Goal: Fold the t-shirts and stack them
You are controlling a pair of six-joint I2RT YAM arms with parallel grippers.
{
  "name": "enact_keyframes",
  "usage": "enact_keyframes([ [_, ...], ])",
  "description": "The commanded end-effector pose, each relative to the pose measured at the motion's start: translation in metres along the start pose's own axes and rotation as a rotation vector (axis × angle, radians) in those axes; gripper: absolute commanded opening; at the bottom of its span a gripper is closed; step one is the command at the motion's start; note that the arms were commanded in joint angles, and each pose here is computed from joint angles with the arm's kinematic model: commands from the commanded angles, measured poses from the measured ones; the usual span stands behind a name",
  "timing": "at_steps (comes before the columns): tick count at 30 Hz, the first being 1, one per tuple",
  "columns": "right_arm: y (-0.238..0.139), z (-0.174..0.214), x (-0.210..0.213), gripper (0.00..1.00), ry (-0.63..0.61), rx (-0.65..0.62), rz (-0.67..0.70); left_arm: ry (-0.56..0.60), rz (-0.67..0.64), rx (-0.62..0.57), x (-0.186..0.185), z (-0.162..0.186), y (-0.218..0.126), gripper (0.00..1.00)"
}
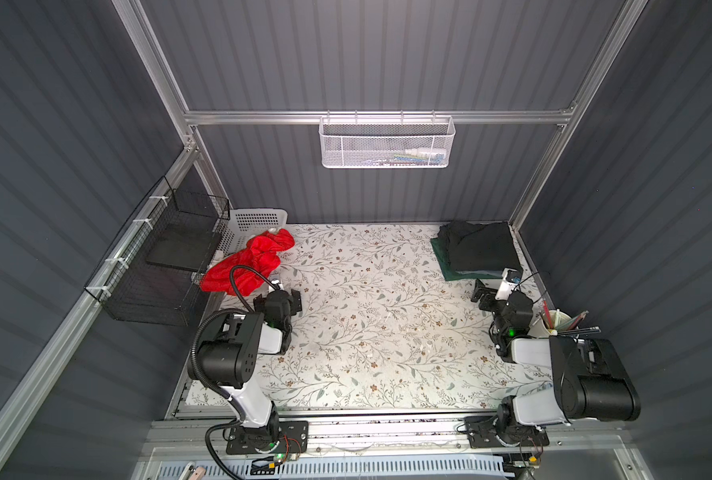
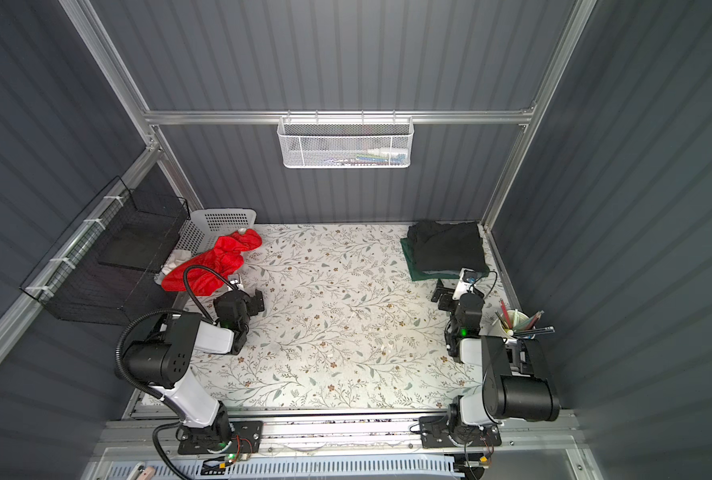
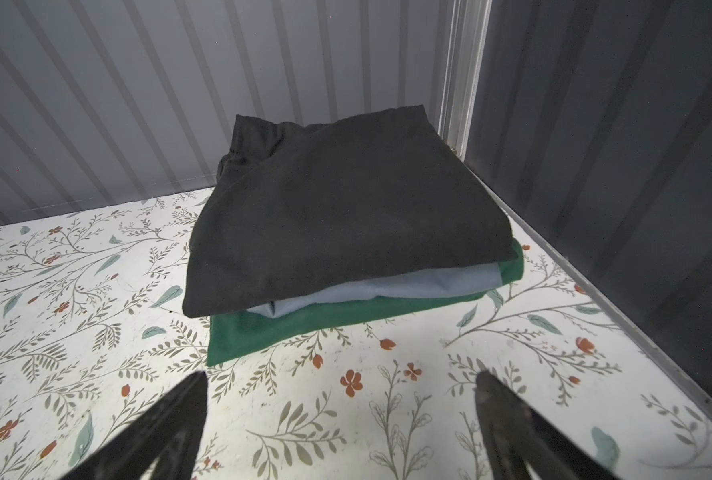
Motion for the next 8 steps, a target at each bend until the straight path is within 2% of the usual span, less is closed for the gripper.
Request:
enact_keyframes([
  [1,-0.0002,0.002,0.0012,0.99,-0.011,0.005,-0.006,-0.026,-0.005,-0.028,0.0009,-0.0075,0.002,1.0],
  [8,0.0,0.0016,0.0014,0.99,-0.012,0.004,-0.005,-0.025,-0.004,-0.023,0.0006,-0.0063,0.002,1.0],
])
Point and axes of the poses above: each gripper's point midway between its finger pads, its own y axis out along the fingers, its own x axis along the line the jaws close on, z = x × y, the point moved 4 cm from there along -y, back along the fingers, and after that the axes turned 14 degrees about y, right-handed, at the moved point
